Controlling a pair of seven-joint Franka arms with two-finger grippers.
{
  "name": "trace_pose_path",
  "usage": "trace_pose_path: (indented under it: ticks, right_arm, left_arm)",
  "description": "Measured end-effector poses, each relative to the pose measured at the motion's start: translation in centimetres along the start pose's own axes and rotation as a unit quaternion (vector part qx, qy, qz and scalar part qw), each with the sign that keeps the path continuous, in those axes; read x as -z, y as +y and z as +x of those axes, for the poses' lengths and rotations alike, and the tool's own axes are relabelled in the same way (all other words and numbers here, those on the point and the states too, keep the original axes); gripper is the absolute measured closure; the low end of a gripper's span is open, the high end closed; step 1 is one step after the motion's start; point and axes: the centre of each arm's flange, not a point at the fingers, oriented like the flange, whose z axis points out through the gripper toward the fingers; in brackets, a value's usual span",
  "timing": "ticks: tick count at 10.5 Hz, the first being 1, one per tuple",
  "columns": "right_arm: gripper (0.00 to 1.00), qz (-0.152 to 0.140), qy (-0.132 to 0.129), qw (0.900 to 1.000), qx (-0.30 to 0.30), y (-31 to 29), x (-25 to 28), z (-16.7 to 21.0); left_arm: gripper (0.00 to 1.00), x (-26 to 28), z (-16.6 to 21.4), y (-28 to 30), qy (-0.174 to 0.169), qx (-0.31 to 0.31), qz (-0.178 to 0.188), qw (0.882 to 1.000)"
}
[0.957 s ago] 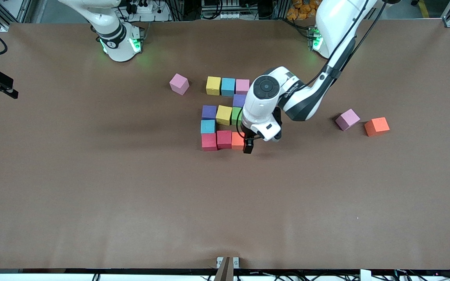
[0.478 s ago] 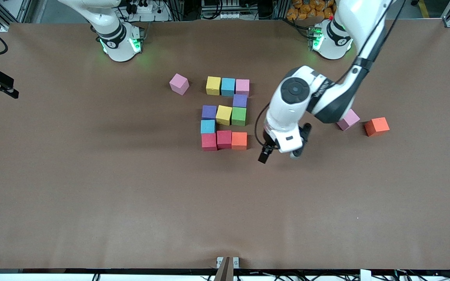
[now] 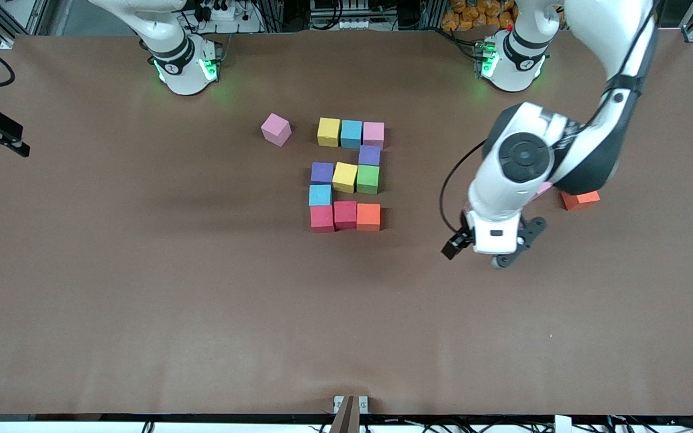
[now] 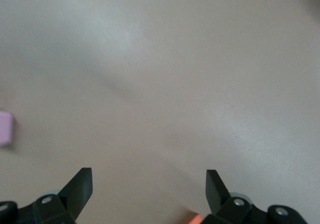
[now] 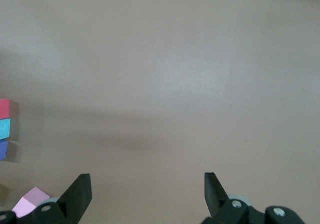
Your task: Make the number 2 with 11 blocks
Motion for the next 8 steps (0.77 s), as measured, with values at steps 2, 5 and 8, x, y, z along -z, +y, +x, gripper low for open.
trace_pose_path:
  ticks: [2, 5, 8]
  right_arm:
    - [0.0, 0.0, -0.001, 1.0, 0.0, 0.0, -0.2, 0.1]
    - [0.0, 0.001, -0.003, 1.0, -0.004, 0.4, -0.5, 0.1]
    - [0.0, 0.0, -0.001, 1.0, -0.013, 1.4, -0.3, -0.2]
  left_arm:
    - [0.0, 2.5, 1.4, -3.0, -0.008, -0.088, 0.037, 0.995]
    - [0.0, 5.9, 4.2, -6.5, -0.001, -0.185, 0.048, 0.982]
    - [0.0, 9.7, 6.0, -9.1, -0.006, -0.247, 0.059, 0.967]
